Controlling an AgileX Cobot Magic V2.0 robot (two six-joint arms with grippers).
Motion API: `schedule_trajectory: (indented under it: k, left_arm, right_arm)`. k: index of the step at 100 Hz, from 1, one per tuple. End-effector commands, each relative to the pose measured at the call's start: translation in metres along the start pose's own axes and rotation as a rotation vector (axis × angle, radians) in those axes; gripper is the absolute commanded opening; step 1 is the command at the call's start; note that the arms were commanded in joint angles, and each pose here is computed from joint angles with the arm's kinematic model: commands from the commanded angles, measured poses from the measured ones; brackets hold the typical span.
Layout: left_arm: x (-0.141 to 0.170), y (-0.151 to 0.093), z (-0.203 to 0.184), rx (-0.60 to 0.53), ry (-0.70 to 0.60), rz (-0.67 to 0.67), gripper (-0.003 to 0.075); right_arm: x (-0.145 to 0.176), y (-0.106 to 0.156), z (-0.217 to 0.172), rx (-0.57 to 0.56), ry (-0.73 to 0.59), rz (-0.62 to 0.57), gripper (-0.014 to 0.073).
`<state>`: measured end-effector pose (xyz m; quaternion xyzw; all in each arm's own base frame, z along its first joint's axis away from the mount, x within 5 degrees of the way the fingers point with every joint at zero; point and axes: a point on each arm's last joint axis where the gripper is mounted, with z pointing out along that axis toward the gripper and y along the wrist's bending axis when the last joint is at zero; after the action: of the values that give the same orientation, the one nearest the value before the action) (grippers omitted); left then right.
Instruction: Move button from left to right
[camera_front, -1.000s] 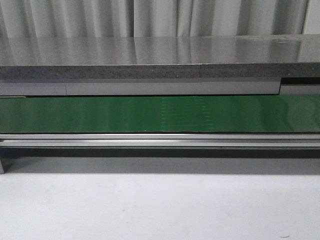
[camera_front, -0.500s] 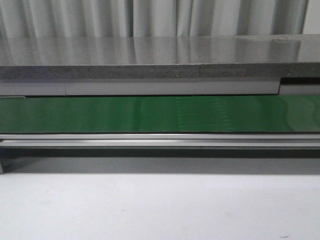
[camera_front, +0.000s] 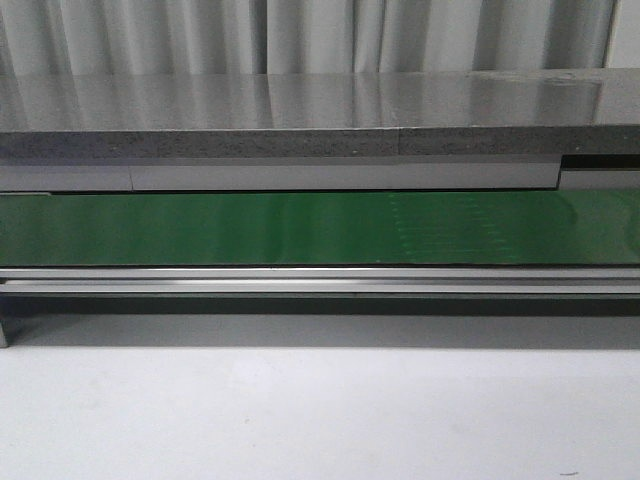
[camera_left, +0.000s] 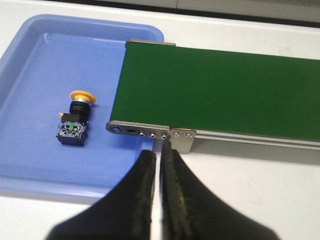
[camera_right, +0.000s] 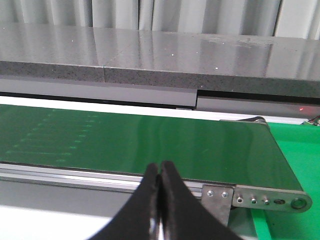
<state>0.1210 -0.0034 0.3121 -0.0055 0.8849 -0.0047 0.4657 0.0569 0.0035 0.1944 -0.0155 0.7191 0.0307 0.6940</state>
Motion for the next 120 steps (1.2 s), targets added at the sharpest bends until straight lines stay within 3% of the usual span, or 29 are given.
schedule_trajectory:
  k: [1, 26, 33, 45, 57, 64, 92, 104, 120]
  left_arm:
    - [-0.015, -0.001, 0.003, 0.003, -0.044, -0.004, 0.0005]
    - [-0.014, -0.001, 0.016, -0.006, 0.024, 0.005, 0.0008]
    - [-0.014, -0.001, 0.016, -0.007, 0.031, 0.005, 0.0048]
    - [-0.013, -0.001, 0.016, -0.008, 0.036, 0.005, 0.0257]
    - [-0.012, 0.000, 0.016, -0.021, 0.049, 0.020, 0.0562]
    - [-0.012, 0.002, 0.016, -0.035, 0.043, 0.040, 0.0660]
    - [-0.016, 0.005, 0.016, -0.074, 0.079, 0.066, 0.0673]
    - [-0.031, 0.016, 0.021, -0.150, 0.167, 0.047, 0.0673]
    - [-0.061, 0.035, 0.036, -0.231, 0.152, -0.010, 0.0673]
  right_arm:
    - [-0.008, 0.001, -0.002, -0.009, -0.099, -0.011, -0.0068]
    - [-0.008, 0.001, -0.002, -0.009, -0.099, -0.011, -0.0068]
    - [-0.008, 0.001, -0.002, -0.009, -0.099, -0.011, -0.0068]
    - [-0.008, 0.001, -0.002, -0.009, -0.099, -0.011, -0.0068]
    - [-0.008, 0.001, -0.002, -0.009, -0.099, -0.011, -0.0068]
    - [-0.008, 0.001, -0.002, -0.009, -0.099, -0.011, -0.0068]
    - [-0.008, 0.001, -0.002, -0.009, -0.099, -0.011, -0.0068]
    - [-0.008, 0.001, -0.002, -0.009, -0.099, -0.011, -0.0068]
    - [-0.008, 0.001, -0.002, -0.009, -0.099, -0.011, -0.0068]
